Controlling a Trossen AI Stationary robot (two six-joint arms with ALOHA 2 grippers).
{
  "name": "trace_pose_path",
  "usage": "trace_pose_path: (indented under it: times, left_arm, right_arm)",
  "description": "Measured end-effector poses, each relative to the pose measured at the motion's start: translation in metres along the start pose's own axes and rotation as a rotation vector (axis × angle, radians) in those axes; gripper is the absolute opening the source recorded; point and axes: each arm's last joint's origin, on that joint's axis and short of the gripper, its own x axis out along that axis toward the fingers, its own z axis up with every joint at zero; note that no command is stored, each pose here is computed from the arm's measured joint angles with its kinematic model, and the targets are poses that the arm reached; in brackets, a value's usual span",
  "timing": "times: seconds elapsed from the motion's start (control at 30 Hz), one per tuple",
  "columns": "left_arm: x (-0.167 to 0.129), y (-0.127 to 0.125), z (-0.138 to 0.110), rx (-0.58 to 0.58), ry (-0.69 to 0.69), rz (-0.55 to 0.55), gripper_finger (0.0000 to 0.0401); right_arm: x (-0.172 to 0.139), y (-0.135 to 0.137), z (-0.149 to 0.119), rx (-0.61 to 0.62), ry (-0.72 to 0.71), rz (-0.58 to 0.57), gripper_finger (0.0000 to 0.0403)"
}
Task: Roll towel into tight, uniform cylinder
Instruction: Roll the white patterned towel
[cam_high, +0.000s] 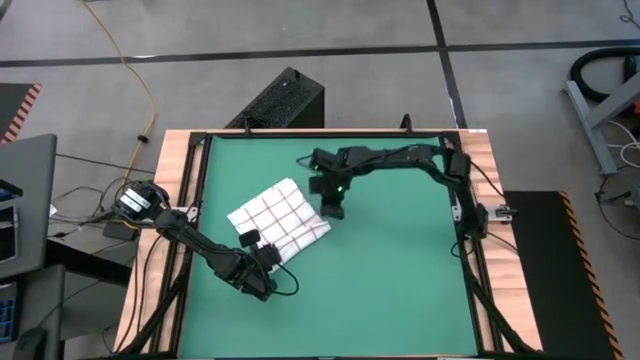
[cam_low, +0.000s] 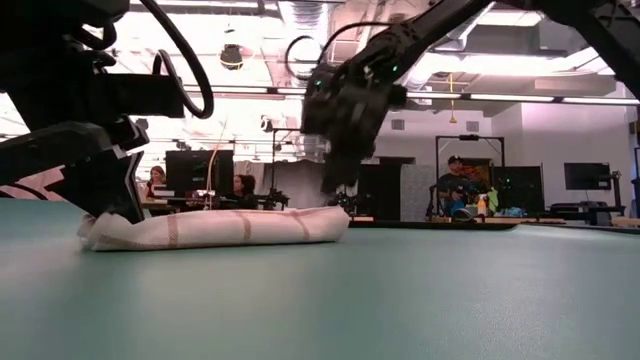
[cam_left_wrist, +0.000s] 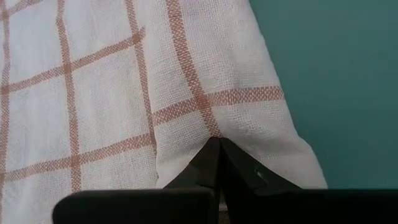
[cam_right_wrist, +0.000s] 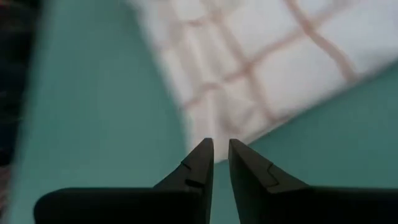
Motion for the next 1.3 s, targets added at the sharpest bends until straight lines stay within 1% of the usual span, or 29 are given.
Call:
trace_pose_path:
  times: [0.1, 0.17, 0.23, 0.3, 0.37, 0.43, 0.5, 0.6, 0.7, 0.77, 0.83, 0.93, 1.0, 1.07, 1.17, 1.23, 1.3]
  left_arm:
    - [-0.006, -0.001, -0.002, 0.021, -0.02, -0.013, 0.0]
    - [-0.012, -0.001, -0.005, 0.083, -0.047, -0.019, 0.0]
    - [-0.017, 0.0, -0.008, 0.167, -0.052, -0.033, 0.0]
    - [-0.019, 0.005, -0.011, 0.246, -0.044, -0.047, 0.0]
    - [-0.019, 0.011, -0.015, 0.312, -0.032, -0.057, 0.0]
    - [-0.018, 0.02, -0.02, 0.348, -0.025, -0.053, 0.0]
    - [-0.016, 0.03, -0.025, 0.359, -0.016, -0.051, 0.0]
    - [-0.014, 0.045, -0.032, 0.369, -0.01, -0.053, 0.0]
    - [-0.014, 0.058, -0.037, 0.363, -0.027, -0.067, 0.0]
    - [-0.014, 0.064, -0.038, 0.363, -0.044, -0.09, 0.0]
    - [-0.014, 0.068, -0.039, 0.375, -0.052, -0.12, 0.0]
    - [-0.012, 0.072, -0.04, 0.375, -0.045, -0.149, 0.0]
    - [-0.011, 0.073, -0.041, 0.373, -0.04, -0.155, 0.0]
    - [-0.01, 0.073, -0.042, 0.375, -0.044, -0.153, 0.0]
    - [-0.009, 0.073, -0.042, 0.371, -0.053, -0.156, 0.0]
    - [-0.01, 0.073, -0.042, 0.37, -0.055, -0.159, 0.0]
    - [-0.009, 0.073, -0.042, 0.369, -0.057, -0.16, 0.0]
  right_arm:
    - [-0.03, 0.005, -0.002, -0.091, -0.047, 0.138, 0.0075]
    - [-0.051, 0.013, -0.002, -0.178, -0.084, 0.182, 0.0075]
    - [-0.074, 0.026, -0.003, -0.283, -0.108, 0.171, 0.0075]
    - [-0.093, 0.041, -0.003, -0.39, -0.114, 0.114, 0.0077]
    - [-0.102, 0.058, -0.005, -0.502, -0.087, 0.051, 0.0082]
    - [-0.103, 0.074, -0.006, -0.608, -0.048, -0.006, 0.0093]
    - [-0.094, 0.088, -0.007, -0.678, -0.023, -0.017, 0.0112]
    - [-0.073, 0.103, -0.004, -0.745, -0.017, -0.005, 0.0154]
    - [-0.048, 0.109, 0.006, -0.816, -0.059, -0.003, 0.0203]
    - [-0.03, 0.111, 0.013, -0.89, -0.091, -0.008, 0.0232]
    - [-0.009, 0.113, 0.018, -0.977, -0.108, -0.03, 0.0252]
    - [0.021, 0.115, 0.021, -1.084, -0.084, -0.133, 0.0263]
    - [0.038, 0.114, 0.022, -1.125, -0.051, -0.22, 0.0265]
    - [0.056, 0.11, 0.018, -1.137, -0.006, -0.233, 0.0265]
    - [0.072, 0.103, 0.014, -1.114, 0.029, -0.235, 0.0265]
    - [0.076, 0.096, 0.014, -1.084, 0.049, -0.29, 0.0265]
    - [0.084, 0.083, 0.011, -1.039, 0.085, -0.323, 0.0265]
